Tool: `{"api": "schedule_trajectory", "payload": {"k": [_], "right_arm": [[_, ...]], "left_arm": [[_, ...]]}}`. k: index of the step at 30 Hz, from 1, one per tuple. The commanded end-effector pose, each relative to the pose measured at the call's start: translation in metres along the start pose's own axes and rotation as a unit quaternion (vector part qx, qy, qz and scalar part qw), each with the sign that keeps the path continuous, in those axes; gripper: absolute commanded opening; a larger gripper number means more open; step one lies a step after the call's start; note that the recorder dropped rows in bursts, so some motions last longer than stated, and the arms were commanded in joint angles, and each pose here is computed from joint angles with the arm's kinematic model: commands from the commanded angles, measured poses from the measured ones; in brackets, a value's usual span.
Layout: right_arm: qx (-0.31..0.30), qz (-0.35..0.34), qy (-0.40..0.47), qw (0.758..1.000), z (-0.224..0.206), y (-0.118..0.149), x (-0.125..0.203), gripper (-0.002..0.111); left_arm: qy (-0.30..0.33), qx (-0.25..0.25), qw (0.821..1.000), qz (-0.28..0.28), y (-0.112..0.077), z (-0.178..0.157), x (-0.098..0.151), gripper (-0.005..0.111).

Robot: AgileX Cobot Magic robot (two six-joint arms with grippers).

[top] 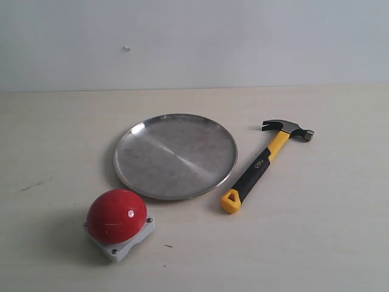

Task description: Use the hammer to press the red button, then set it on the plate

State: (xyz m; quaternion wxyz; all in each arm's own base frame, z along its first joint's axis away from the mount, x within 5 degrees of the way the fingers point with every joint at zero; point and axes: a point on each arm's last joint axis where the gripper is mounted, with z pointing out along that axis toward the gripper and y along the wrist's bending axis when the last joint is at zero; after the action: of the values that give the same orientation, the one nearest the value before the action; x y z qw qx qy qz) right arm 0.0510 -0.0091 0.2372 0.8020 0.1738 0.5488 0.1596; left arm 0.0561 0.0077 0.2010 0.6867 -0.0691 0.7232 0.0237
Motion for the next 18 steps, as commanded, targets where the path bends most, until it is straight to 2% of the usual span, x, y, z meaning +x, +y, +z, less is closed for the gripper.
{"api": "schedule_trajectory", "payload": {"k": [1,6,18], "right_arm": [[-0.008,0.022,-0.079,0.997,-0.002,0.001,-0.013,0.000],[-0.015,0.116,-0.073,0.990,-0.002,0.001,-0.013,0.000],[0.019,0.101,0.014,0.995,0.010,-0.003,0.004,0.000]], "left_arm": [[-0.001,0.000,1.000,-0.005,0.000,0.000,0.001,0.000],[-0.001,0.000,1.000,-0.005,0.000,0.000,0.001,0.000],[-0.001,0.000,1.000,-0.005,0.000,0.000,0.001,0.000]]}}
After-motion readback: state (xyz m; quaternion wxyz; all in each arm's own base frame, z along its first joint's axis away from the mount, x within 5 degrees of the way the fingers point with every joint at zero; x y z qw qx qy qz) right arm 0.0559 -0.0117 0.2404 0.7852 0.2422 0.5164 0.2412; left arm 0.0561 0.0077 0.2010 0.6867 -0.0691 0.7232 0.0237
